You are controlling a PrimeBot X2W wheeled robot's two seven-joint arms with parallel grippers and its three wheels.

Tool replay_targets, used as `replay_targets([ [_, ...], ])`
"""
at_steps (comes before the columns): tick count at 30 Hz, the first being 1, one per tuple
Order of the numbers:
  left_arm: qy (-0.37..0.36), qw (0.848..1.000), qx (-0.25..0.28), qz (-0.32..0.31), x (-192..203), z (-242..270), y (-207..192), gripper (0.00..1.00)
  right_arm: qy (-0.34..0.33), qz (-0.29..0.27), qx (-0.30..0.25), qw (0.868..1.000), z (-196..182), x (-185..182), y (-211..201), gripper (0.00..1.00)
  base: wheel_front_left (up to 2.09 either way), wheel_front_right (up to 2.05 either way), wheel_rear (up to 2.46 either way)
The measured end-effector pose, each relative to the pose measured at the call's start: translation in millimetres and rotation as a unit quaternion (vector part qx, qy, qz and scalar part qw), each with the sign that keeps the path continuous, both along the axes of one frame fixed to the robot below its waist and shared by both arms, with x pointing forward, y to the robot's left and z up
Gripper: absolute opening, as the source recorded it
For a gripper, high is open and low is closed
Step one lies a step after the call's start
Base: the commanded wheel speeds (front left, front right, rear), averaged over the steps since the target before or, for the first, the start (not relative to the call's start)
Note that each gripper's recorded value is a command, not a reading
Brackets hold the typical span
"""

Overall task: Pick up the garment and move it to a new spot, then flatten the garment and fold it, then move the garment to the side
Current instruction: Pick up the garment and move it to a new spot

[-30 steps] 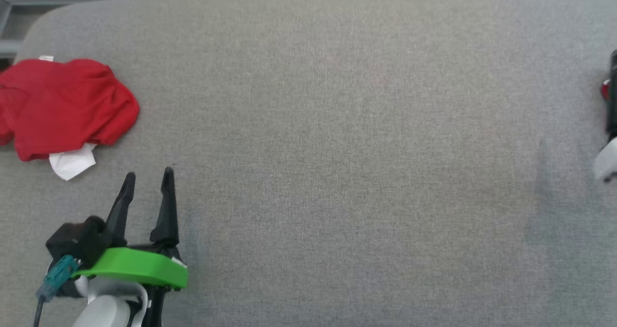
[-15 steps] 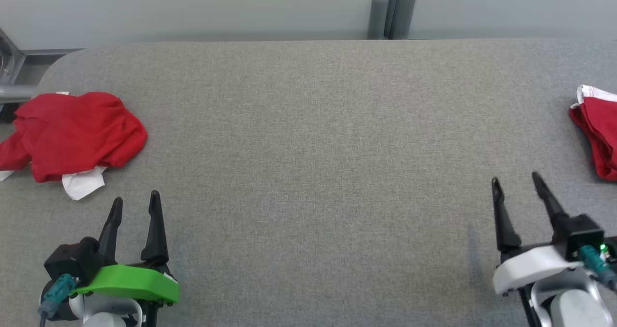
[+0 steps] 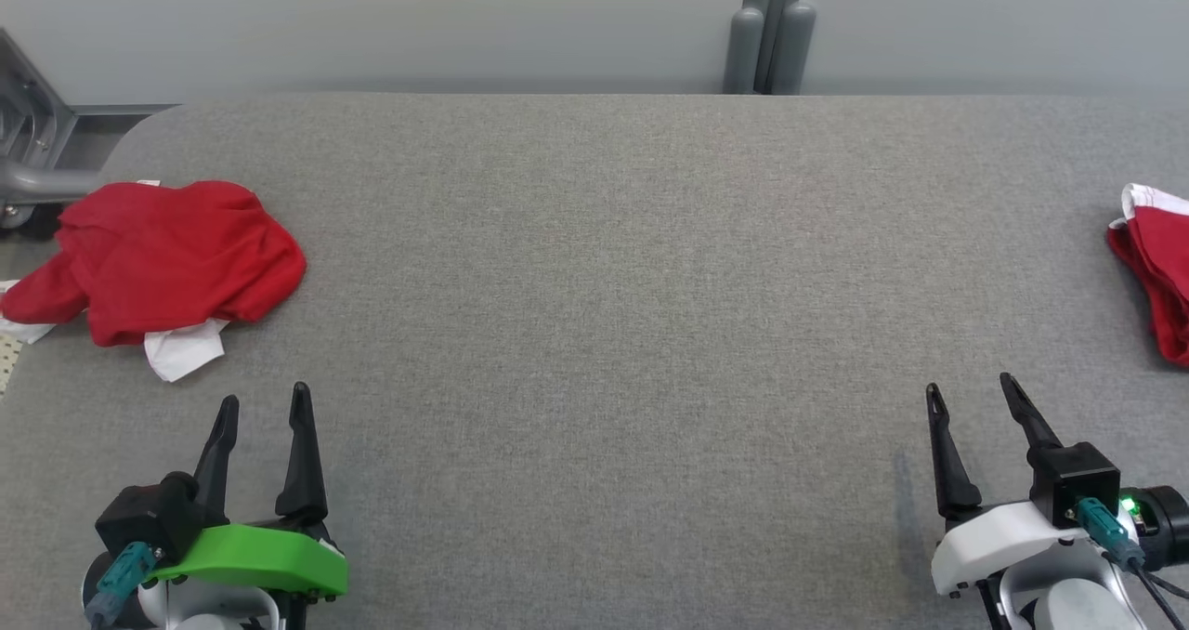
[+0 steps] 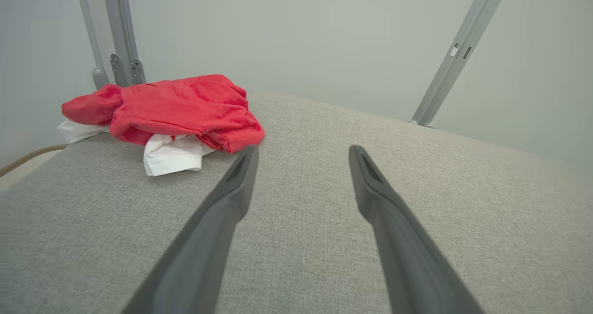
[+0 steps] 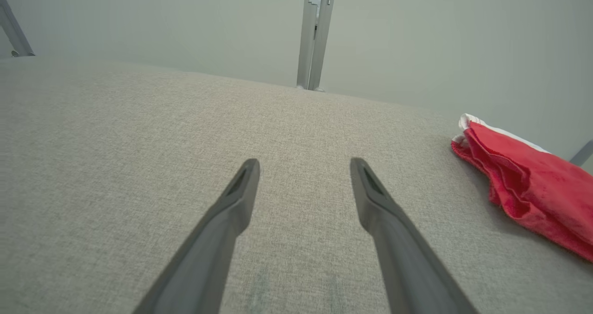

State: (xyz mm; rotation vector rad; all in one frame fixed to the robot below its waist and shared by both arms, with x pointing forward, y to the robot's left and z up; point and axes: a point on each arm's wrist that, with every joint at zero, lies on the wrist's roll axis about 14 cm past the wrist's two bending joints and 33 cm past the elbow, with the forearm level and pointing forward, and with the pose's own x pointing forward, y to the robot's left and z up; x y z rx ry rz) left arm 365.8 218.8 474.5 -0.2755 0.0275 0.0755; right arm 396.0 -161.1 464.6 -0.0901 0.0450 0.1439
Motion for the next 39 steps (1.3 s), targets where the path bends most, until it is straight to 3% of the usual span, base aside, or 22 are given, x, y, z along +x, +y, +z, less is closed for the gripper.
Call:
replay_targets([
  [7, -0.007, 0.999, 0.006, 0.038, -13.4, 3.8, 22.2, 1.00, -0.014, 0.058, 0.000, 0.998, 8.4, 7.1, 39.6, 1.00, 0.00, 0.00, 0.00],
  [12, -0.005, 0.994, 0.003, 0.107, -46.7, 2.5, 59.2, 1.00, -0.018, 0.141, 0.012, 0.990, 11.9, 8.3, 98.3, 1.00, 0.00, 0.00, 0.00],
  [19, 0.009, 0.980, 0.008, 0.199, -106.2, -3.9, 106.9, 1.00, -0.025, 0.275, 0.031, 0.960, 21.0, -4.7, 191.9, 1.00, 0.00, 0.00, 0.00],
  [25, 0.004, 0.971, 0.004, 0.240, -137.3, -1.5, 124.4, 1.00, -0.033, 0.343, 0.045, 0.938, 30.3, -15.0, 239.7, 1.00, 0.00, 0.00, 0.00],
  [28, -0.014, 0.972, -0.017, 0.235, -124.7, 8.0, 127.0, 1.00, -0.033, 0.357, 0.043, 0.932, 27.6, -12.4, 249.5, 1.00, 0.00, 0.00, 0.00],
  [33, -0.037, 0.974, -0.053, 0.215, -68.2, 47.4, 153.2, 1.00, -0.028, 0.364, 0.018, 0.931, 12.4, 9.1, 246.5, 1.00, 0.00, 0.00, 0.00],
  [39, 0.042, 0.986, -0.056, 0.149, 9.5, 72.9, 174.0, 1.00, -0.028, 0.365, 0.014, 0.931, 1.0, 41.8, 247.1, 1.00, 0.00, 0.00, 0.00],
])
